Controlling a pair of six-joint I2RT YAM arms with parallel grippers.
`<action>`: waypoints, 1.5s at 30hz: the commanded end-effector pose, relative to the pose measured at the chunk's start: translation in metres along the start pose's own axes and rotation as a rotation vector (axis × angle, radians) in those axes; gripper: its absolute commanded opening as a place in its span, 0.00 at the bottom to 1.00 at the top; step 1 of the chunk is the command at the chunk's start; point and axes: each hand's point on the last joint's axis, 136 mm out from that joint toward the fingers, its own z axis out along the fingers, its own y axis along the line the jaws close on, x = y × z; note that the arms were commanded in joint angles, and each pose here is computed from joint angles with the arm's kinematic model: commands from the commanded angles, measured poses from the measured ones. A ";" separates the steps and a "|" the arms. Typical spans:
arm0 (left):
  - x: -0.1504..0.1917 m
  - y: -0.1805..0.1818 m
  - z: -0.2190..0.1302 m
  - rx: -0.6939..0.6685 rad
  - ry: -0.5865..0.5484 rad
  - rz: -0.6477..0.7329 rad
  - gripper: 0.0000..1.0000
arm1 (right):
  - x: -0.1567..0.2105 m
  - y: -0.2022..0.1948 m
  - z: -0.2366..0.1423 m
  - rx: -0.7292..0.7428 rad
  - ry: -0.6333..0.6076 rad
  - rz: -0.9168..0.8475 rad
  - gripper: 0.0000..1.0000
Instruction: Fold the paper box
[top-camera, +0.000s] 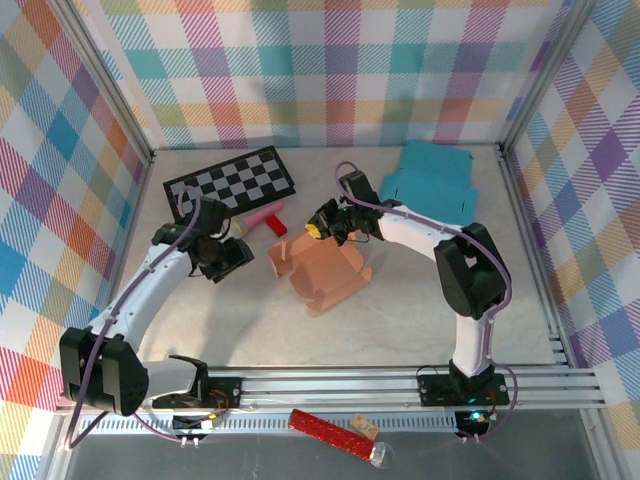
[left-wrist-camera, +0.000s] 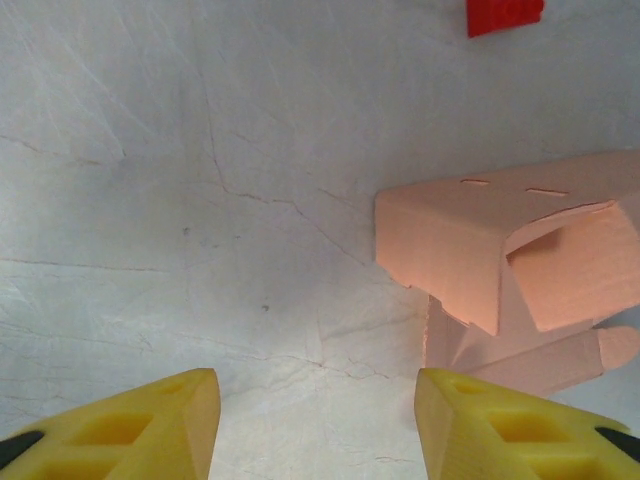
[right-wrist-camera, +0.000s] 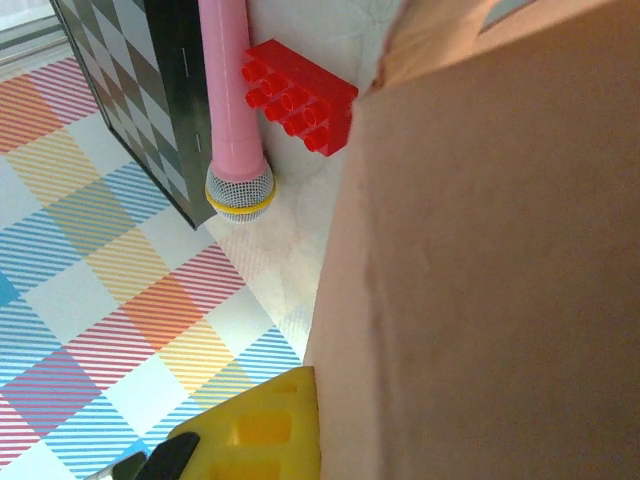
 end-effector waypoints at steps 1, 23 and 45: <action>-0.001 -0.004 0.010 0.029 0.016 0.036 0.49 | -0.006 -0.009 0.003 0.037 -0.010 0.006 0.00; -0.011 -0.031 0.073 0.229 -0.105 0.577 0.44 | -0.004 -0.002 0.004 -0.001 0.032 -0.075 0.00; 0.009 -0.062 0.089 0.304 -0.030 0.777 0.39 | -0.014 0.008 0.010 -0.121 0.073 -0.162 0.00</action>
